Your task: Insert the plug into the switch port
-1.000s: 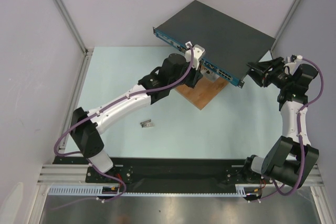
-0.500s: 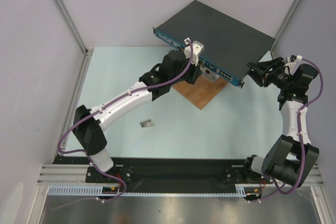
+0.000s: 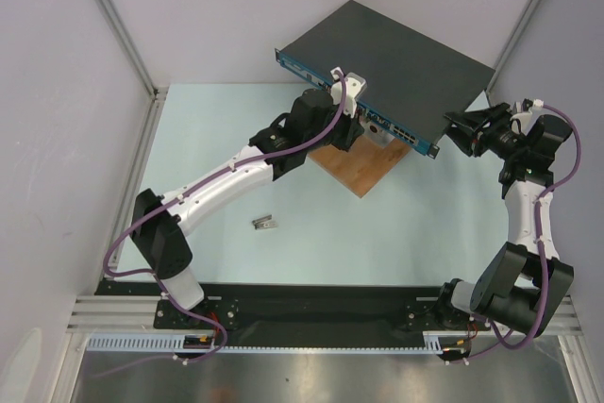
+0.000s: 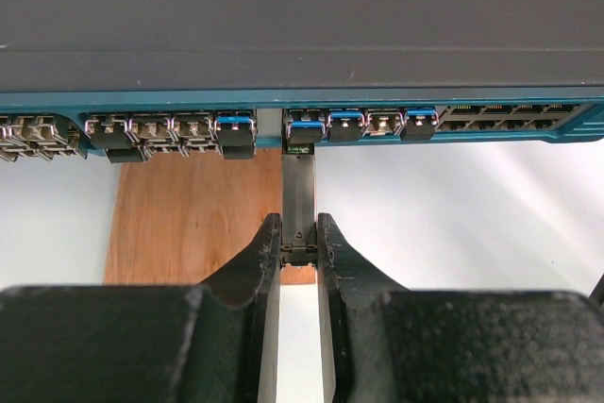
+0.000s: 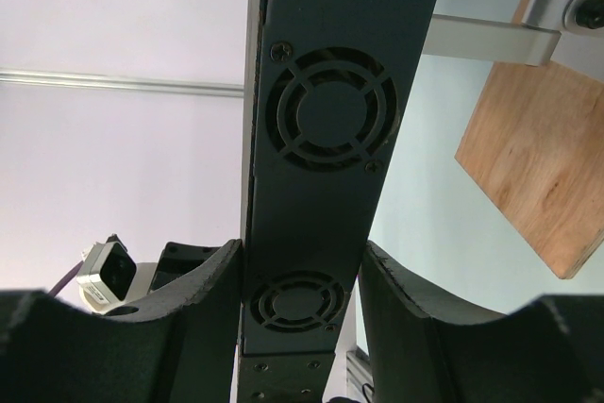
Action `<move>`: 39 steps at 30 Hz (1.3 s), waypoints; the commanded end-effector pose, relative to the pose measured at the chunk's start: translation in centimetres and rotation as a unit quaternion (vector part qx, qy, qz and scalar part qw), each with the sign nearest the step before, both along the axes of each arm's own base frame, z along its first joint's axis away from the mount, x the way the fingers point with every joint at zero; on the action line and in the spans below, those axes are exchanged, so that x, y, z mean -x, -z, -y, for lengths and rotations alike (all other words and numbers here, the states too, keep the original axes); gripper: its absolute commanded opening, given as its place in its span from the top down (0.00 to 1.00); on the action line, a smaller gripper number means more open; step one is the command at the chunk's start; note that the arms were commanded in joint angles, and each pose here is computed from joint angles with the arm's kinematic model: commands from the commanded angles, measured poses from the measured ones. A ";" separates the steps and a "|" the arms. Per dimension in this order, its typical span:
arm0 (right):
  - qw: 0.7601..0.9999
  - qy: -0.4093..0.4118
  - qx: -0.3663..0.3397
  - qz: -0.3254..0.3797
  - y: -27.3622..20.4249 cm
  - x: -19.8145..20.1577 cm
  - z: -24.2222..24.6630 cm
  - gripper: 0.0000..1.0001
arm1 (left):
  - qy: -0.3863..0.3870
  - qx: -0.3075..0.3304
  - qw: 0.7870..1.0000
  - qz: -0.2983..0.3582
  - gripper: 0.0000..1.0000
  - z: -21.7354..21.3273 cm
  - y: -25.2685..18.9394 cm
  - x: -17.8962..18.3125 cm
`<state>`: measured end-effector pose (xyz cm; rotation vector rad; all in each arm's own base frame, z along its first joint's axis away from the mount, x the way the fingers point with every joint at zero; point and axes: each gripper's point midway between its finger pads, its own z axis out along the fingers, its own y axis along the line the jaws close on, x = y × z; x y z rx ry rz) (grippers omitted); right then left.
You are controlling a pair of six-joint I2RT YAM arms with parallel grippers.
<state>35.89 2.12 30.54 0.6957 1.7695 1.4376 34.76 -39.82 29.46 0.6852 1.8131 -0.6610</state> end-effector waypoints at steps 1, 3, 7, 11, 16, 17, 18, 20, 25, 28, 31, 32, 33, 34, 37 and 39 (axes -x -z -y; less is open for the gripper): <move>1.000 0.016 0.011 0.003 0.3 -0.8 0.7 1.00 | 0.005 0.047 0.998 0.028 0.99 0.3 -4.3 0.1; 1.000 0.016 0.012 0.002 0.3 -0.8 0.7 1.00 | 0.005 0.047 0.998 0.029 1.00 0.2 -4.5 0.1; 1.000 0.016 0.012 0.001 0.4 -0.9 0.7 1.00 | 0.003 0.047 0.998 0.033 1.00 0.0 -4.8 0.2; 1.000 0.016 0.010 0.001 0.4 -0.9 0.6 1.00 | 0.005 0.043 0.999 0.031 1.00 -0.2 -4.4 0.4; 1.000 0.016 0.011 0.004 0.2 -1.0 0.6 1.00 | 0.008 0.041 0.999 0.029 0.99 -0.5 -4.1 0.7; 1.000 0.016 0.010 0.002 0.2 -1.0 0.6 1.00 | 0.008 0.038 0.999 0.025 1.00 -0.6 -3.8 0.8; 1.000 0.016 0.011 0.004 0.1 -1.0 0.6 1.00 | 0.008 0.039 0.999 0.025 0.99 -0.6 -3.8 0.9; 1.000 0.016 0.011 0.004 0.2 -1.0 0.5 1.00 | 0.008 0.035 0.999 0.022 1.00 -0.7 -3.3 1.0; 1.000 0.016 0.010 0.003 0.2 -1.1 0.6 1.00 | 0.011 0.038 0.999 0.023 1.00 -0.7 -3.6 1.1; 1.000 0.015 0.009 0.001 0.3 -1.1 0.5 1.00 | 0.012 0.038 0.999 0.022 1.00 -0.6 -3.6 1.1; 1.000 0.015 0.011 0.003 0.2 -1.1 0.5 1.00 | 0.010 0.038 0.999 0.024 1.00 -0.4 -3.6 0.8; 1.000 0.014 0.011 0.003 0.2 -1.1 0.5 1.00 | 0.010 0.039 0.999 0.025 1.00 -0.4 -3.7 0.7; 1.000 0.015 0.011 0.004 0.2 -1.0 0.5 1.00 | 0.010 0.038 0.999 0.025 0.99 -0.3 -3.7 0.7; 1.000 0.015 0.010 0.002 0.3 -1.0 0.5 1.00 | 0.010 0.038 0.999 0.027 1.00 -0.2 -3.7 0.5; 1.000 0.014 0.011 0.001 0.4 -1.1 0.6 1.00 | 0.007 0.038 0.999 0.031 1.00 0.1 -3.9 0.1; 1.000 0.013 0.011 0.001 0.3 -1.0 0.6 1.00 | 0.006 0.038 0.999 0.032 1.00 0.2 -3.9 -0.1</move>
